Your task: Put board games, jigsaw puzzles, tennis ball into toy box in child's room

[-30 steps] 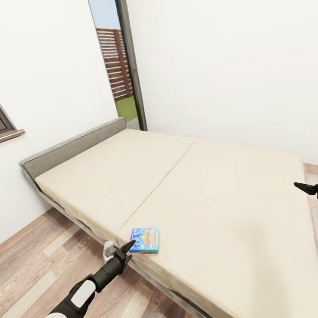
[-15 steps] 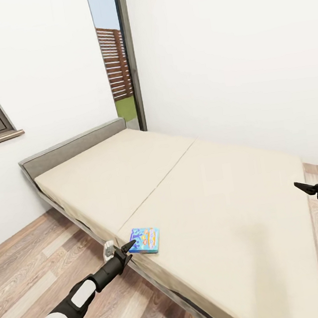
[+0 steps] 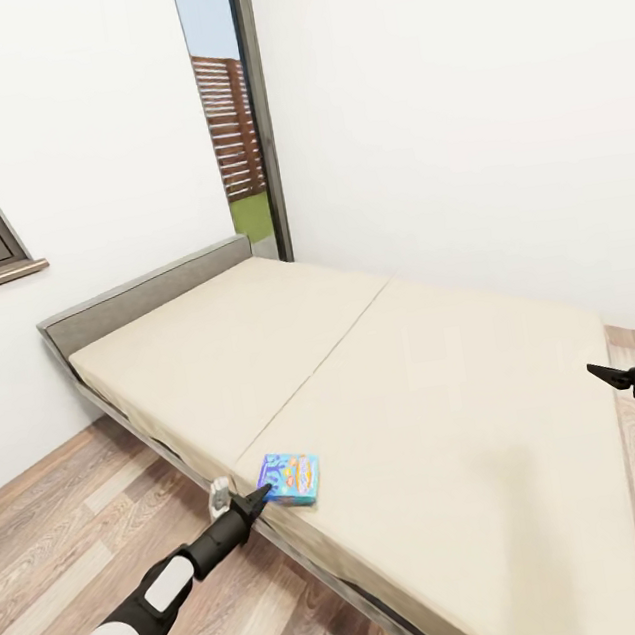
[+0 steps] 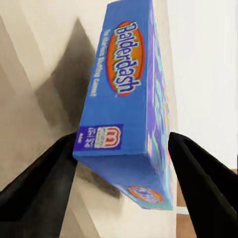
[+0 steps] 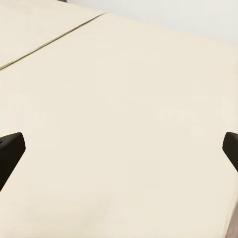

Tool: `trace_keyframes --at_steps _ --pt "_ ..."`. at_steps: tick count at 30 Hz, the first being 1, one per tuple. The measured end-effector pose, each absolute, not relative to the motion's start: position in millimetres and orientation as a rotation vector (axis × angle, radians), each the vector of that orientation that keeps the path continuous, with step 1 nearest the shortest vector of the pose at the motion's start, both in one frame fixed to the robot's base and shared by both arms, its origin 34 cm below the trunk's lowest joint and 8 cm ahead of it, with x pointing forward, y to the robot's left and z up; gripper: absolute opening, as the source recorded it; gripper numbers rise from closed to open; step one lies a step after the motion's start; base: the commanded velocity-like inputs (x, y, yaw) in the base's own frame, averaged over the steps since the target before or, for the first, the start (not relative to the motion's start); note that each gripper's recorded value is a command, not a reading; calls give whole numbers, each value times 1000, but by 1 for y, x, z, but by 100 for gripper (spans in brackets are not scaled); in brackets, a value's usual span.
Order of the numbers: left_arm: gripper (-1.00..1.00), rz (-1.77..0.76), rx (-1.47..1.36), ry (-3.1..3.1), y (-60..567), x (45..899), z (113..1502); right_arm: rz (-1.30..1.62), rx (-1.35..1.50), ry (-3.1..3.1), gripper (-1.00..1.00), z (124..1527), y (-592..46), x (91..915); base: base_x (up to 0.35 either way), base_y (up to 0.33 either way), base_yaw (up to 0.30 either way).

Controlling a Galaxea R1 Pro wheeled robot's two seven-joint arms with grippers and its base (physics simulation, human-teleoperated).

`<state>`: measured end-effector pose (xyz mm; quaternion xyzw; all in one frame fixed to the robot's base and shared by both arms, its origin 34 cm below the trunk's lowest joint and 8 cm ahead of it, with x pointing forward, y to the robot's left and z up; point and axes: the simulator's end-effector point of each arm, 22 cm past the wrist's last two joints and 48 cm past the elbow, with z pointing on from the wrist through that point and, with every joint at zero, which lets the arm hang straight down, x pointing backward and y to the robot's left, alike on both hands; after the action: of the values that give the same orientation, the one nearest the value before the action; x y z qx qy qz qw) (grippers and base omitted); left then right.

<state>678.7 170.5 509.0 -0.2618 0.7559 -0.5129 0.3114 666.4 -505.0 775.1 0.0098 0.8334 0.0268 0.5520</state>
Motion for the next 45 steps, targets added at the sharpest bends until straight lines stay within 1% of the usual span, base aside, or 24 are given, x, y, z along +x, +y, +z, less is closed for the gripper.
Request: trace_keyframes --at_steps 13,26,38,45 --pt "-100 -1368 -688 1975 170 681 515 61 21 1970 100 775 -504 666 0 0 0" --pt "-100 -1500 -510 1847 140 693 572 61 19 1980 100 770 -503 663 0 0 0" --pt "-100 -1547 -489 1830 114 692 582 58 16 1983 100 769 -504 662 0 0 0" --pt "-100 -1548 -504 1862 121 674 564 29 63 1950 100 781 -523 661 0 0 0"
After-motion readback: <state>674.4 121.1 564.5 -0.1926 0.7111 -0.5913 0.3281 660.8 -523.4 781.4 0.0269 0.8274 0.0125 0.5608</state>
